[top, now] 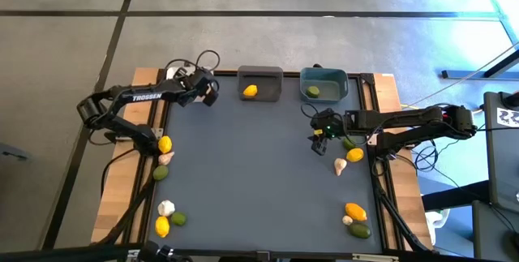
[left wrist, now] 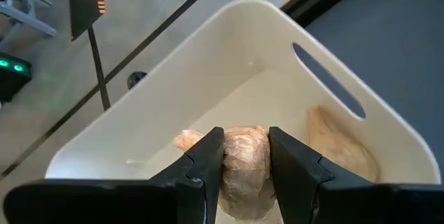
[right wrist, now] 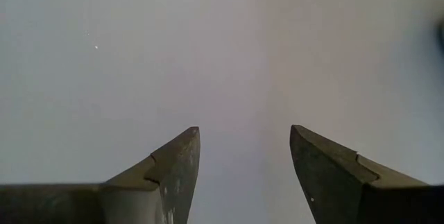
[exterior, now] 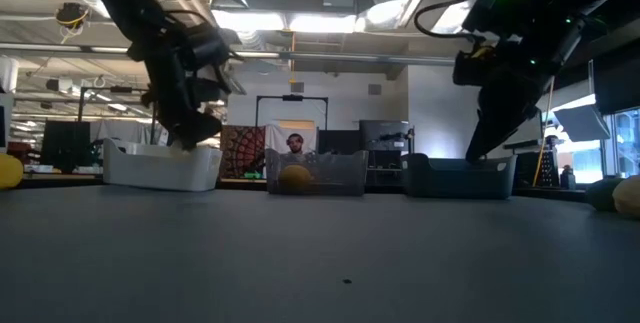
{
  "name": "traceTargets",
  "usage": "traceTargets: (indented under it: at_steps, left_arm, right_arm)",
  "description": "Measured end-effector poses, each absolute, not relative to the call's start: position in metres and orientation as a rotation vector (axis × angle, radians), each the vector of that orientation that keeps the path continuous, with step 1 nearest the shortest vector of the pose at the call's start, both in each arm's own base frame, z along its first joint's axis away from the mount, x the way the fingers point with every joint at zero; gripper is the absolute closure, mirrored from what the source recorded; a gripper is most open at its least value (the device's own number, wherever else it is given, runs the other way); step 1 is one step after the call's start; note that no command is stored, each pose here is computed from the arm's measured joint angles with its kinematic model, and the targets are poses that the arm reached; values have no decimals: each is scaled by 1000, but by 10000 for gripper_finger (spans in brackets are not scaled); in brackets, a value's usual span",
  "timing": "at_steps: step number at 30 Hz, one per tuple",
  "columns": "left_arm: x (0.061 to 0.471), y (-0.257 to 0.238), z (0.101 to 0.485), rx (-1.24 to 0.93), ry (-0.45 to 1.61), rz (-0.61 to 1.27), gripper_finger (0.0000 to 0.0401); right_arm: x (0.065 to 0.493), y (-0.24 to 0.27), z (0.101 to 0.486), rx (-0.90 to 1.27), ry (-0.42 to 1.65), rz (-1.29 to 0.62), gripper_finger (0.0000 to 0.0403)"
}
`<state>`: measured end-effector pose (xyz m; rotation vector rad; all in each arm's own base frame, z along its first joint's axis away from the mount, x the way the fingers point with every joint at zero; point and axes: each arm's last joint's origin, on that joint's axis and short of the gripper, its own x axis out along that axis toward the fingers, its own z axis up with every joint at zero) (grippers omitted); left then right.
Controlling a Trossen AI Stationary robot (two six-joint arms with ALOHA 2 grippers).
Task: Sort produce into baskets
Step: Put the garlic into the white bin, then put the lime into the blue bin
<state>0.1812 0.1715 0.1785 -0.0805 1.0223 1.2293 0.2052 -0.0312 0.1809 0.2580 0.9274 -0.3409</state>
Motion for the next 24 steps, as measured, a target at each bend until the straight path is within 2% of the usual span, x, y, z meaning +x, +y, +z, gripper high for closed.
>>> traceTargets:
  at_steps: [6, 13, 16, 24]
  left_arm:
    - [179, 172, 177, -89, 1023, 1233, 293]
    - [177, 174, 176, -126, 1021, 1197, 207]
    - [177, 175, 176, -125, 1026, 1192, 185]
    - [182, 168, 197, -110, 925, 1183, 176]
  right_arm:
    - [207, -31, 182, 256, 907, -337, 181]
    - [207, -31, 182, 255, 907, -337, 181]
    - [207, -31, 182, 273, 904, -346, 181]
    - [208, -33, 183, 272, 879, -378, 181]
